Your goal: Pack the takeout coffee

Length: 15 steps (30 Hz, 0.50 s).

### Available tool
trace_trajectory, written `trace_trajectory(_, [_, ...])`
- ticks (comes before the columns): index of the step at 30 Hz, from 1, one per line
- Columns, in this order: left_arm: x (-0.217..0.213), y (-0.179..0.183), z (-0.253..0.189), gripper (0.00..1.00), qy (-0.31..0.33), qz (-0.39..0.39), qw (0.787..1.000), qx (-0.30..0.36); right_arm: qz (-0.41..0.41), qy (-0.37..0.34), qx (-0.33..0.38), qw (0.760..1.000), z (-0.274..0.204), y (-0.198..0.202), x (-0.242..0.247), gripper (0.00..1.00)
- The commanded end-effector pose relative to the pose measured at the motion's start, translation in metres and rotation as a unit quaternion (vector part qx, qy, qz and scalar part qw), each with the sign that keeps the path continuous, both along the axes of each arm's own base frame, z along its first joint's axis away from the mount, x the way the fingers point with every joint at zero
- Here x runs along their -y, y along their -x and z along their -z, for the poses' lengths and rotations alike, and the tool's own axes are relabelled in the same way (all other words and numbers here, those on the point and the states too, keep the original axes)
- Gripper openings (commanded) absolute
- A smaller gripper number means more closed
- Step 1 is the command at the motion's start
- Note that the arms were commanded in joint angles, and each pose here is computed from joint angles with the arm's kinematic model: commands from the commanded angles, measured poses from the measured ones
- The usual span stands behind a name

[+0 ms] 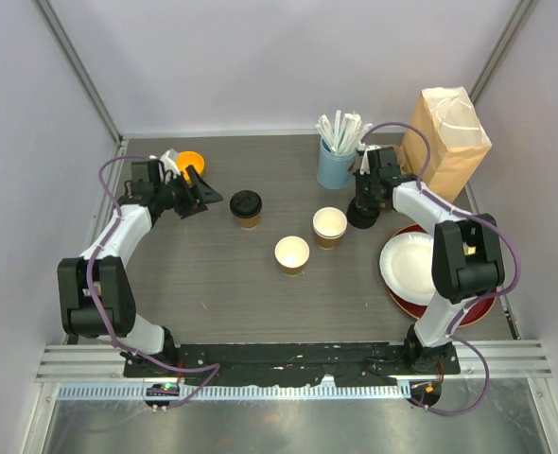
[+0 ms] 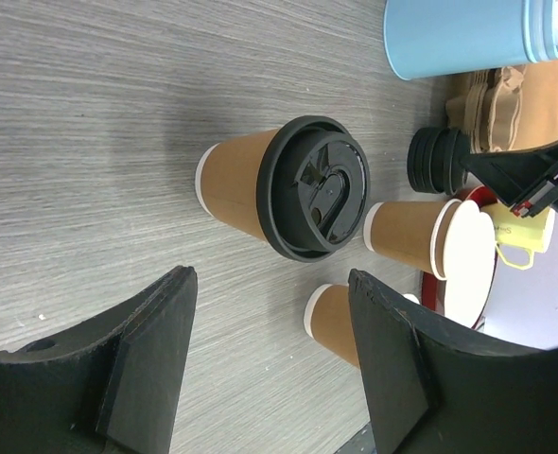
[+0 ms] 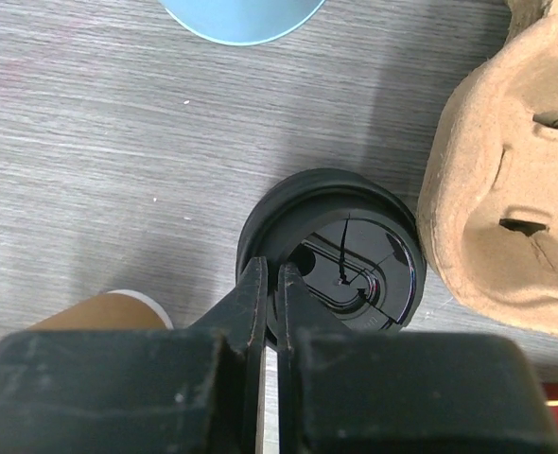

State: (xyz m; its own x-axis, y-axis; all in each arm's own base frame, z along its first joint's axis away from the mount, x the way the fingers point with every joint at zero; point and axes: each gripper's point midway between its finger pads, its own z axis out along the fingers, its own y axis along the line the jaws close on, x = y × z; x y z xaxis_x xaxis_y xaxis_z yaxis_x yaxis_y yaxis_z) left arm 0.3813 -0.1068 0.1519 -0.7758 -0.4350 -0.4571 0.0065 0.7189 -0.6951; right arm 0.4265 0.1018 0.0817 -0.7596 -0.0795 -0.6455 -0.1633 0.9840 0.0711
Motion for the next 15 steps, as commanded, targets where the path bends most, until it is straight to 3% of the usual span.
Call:
trace_trajectory(1, [0.002,-0.008,-0.029,0.68,0.004,0.010,0.999,0.043,-0.015,-0.024,0.069,0.997,-0.062,-0.006,-0.006,0.01])
trace_trajectory(10, [0.004,-0.004,-0.049,0.63,-0.009,0.036,0.996,0.078,-0.061,-0.018,0.135,0.989,-0.115,0.006,-0.013,0.01])
trace_trajectory(15, [0.039,0.039,-0.058,0.61,-0.070,0.177,0.977,0.093,-0.087,-0.020,0.178,0.980,-0.150,0.017,-0.021,0.01])
